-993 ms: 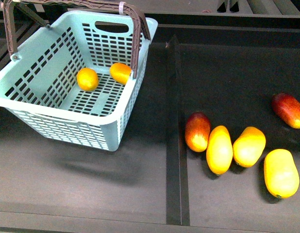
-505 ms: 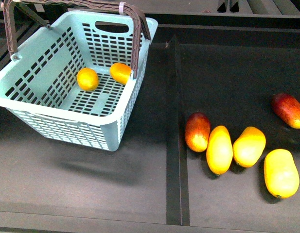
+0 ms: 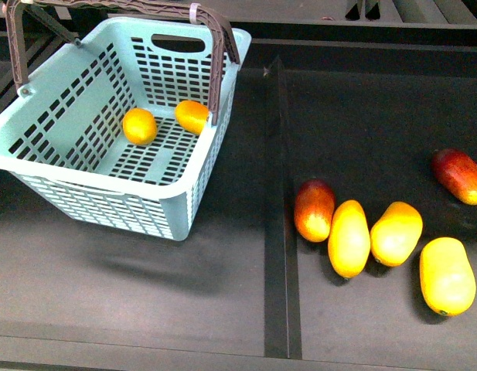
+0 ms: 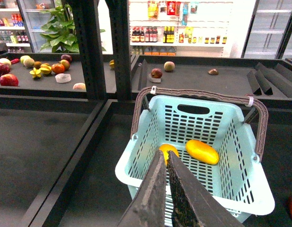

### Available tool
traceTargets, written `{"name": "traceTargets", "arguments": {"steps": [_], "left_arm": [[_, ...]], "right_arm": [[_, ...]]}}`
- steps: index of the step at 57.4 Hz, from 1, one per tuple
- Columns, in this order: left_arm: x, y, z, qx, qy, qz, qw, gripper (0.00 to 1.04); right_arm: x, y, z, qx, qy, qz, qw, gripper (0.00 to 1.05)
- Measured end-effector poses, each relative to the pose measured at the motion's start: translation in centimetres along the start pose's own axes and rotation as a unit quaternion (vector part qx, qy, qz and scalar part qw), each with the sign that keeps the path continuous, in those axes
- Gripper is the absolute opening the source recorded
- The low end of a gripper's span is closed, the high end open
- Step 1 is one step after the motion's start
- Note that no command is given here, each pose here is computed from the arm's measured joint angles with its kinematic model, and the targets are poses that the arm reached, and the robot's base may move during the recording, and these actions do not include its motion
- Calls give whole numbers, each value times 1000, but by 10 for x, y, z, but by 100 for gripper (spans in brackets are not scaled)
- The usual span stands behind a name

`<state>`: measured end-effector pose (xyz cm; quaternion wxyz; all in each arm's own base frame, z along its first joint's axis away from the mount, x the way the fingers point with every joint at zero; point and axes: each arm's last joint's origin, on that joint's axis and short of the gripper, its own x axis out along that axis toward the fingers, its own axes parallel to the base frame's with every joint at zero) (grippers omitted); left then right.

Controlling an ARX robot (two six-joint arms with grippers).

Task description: Pick lemon and mango into basket

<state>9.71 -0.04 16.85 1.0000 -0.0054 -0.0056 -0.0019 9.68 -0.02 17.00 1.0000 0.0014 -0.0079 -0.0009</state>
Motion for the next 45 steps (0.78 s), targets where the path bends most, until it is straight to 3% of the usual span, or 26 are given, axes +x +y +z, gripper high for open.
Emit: {"name": "traceTargets", "arguments": {"steps": [12, 32, 37, 45], "left_arm": [[0, 0, 0, 0, 0, 0, 1000, 4], [0, 0, 0, 0, 0, 0, 1000, 72], [0, 0, 0, 0, 0, 0, 1000, 96], [0, 0, 0, 1, 0, 0, 1000, 98]], "right_arm": [[0, 0, 0, 0, 0, 0, 1000, 96], [0, 0, 0, 0, 0, 0, 1000, 96], [0, 0, 0, 0, 0, 0, 1000, 96], [0, 0, 0, 0, 0, 0, 1000, 96]]}}
